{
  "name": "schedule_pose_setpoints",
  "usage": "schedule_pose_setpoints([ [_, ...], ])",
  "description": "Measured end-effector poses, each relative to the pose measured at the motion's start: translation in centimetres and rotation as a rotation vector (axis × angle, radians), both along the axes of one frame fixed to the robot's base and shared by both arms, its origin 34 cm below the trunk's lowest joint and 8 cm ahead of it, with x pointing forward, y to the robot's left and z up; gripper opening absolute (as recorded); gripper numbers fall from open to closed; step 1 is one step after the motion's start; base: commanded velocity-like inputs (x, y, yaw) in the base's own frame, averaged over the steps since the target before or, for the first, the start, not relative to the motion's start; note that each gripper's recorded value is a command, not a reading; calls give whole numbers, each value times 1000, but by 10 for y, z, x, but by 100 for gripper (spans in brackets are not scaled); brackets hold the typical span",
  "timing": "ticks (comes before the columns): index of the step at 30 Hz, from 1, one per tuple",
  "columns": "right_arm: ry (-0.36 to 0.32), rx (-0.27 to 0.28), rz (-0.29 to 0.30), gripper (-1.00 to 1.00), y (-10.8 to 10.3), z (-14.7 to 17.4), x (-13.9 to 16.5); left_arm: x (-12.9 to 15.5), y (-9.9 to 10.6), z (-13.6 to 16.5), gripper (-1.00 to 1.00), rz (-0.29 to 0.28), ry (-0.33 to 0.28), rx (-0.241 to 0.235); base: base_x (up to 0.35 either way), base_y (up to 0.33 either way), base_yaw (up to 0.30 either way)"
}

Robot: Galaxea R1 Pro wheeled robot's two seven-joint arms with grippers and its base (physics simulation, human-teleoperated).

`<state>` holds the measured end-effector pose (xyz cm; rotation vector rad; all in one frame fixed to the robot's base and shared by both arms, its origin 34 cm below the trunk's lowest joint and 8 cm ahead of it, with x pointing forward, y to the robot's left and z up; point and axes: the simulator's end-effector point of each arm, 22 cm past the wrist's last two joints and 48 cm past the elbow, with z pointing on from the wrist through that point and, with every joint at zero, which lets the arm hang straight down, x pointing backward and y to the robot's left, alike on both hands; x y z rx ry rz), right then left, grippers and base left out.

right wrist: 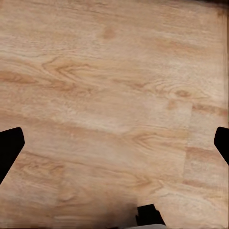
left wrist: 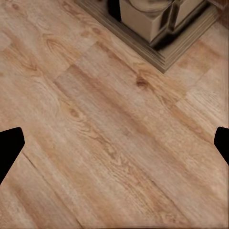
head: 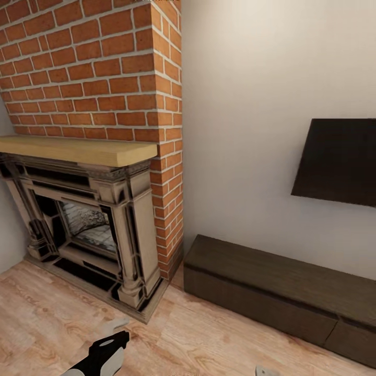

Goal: Place each of the two pumpkins and all three candles from the living room inside a cabinet in the living room (use any cabinet), then make sure every cabinet is closed, and position the cauldron so it is next to a table in the living room.

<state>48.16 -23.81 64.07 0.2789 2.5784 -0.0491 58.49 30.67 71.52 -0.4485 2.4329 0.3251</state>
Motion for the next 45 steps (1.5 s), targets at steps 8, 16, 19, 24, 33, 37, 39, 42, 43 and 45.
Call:
schedule_pose_setpoints([
  [8, -1, 0, -1, 100, 0, 0, 0, 0, 1, 0, 100, 0, 0, 2, -200, 113, -257],
  [16, -1, 0, -1, 100, 0, 0, 0, 0, 2, 0, 100, 0, 0, 4, -7, 4, -259],
  [19, -1, 0, -2, 100, 0, 0, 0, 0, 4, 0, 100, 1, 0, 5, -63, 100, -260],
  [24, -1, -4, -7, 100, -1, 0, 0, 0, 4, 1, 100, 1, -1, 6, -52, 130, -258],
  [33, -3, -6, -8, 100, -2, 1, 0, 0, 3, 2, 100, 1, -3, 5, -3, 86, -241],
  [37, -5, -6, -6, 100, -2, 2, 1, 1, 3, 3, 100, 1, -5, 5, 0, 33, -210],
  [39, -7, -7, -4, 100, -2, 2, 2, 1, 2, 3, 100, 0, -6, 4, 0, 34, -204],
  [42, -9, -8, -2, 100, -2, 3, 2, 1, 3, 3, 100, 1, -7, 4, 0, 115, -230],
  [43, -9, -8, -2, 100, -2, 3, 2, 1, 2, 4, 100, 0, -7, 4, 0, 70, -241],
  [45, -12, -9, -3, 100, -2, 3, 3, 2, 2, 4, 100, 0, -8, 3, 0, 37, -243],
])
